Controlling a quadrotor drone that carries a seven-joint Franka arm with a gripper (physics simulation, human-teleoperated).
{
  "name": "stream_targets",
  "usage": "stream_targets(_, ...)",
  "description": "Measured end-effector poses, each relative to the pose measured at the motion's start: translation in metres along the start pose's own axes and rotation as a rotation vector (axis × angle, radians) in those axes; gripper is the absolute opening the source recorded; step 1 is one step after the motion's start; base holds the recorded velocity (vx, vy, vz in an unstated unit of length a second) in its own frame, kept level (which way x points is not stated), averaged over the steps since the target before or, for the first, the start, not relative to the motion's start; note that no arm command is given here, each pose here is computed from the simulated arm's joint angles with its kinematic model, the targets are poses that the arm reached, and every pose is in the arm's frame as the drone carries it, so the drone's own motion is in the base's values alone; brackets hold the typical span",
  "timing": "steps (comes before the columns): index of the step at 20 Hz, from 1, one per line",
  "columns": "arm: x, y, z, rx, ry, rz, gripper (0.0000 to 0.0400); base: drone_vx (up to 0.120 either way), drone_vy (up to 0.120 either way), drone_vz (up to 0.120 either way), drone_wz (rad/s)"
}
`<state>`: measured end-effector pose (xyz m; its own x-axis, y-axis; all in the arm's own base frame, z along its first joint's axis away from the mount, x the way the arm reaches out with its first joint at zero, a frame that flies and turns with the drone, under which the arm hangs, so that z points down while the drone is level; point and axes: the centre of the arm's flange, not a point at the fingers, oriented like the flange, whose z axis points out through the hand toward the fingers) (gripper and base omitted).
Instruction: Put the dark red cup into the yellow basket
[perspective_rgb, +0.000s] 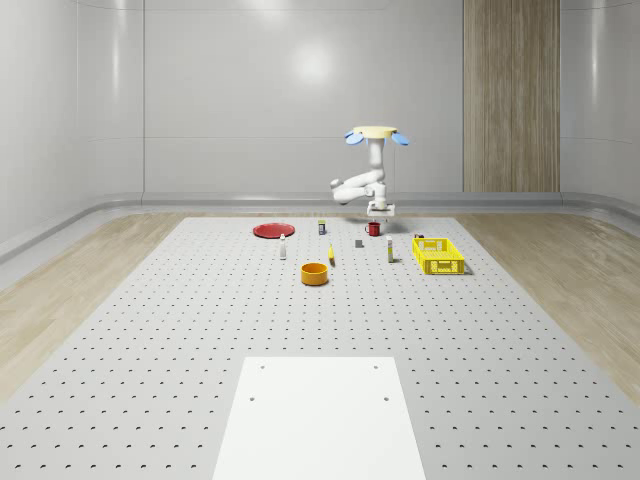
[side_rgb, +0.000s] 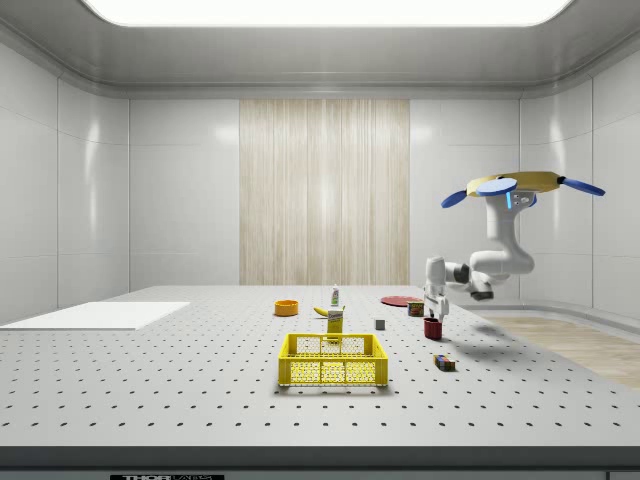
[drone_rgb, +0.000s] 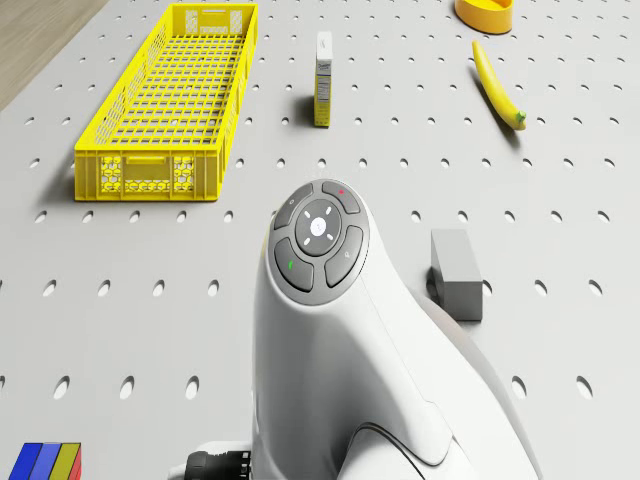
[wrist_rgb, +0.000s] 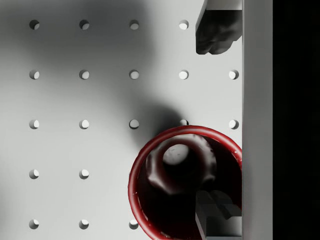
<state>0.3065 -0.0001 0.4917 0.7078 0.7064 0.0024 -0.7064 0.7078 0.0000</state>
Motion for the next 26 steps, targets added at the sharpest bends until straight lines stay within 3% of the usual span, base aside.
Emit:
stream_targets(13,0.004,0.003,0.034,0.000,0.000,0.000,0.0400,0.000,0.000,0.000,0.000)
stream_targets(26,0.010,0.010,0.051,0.000,0.000,0.001,0.0400,0.000,0.000,0.000,0.000)
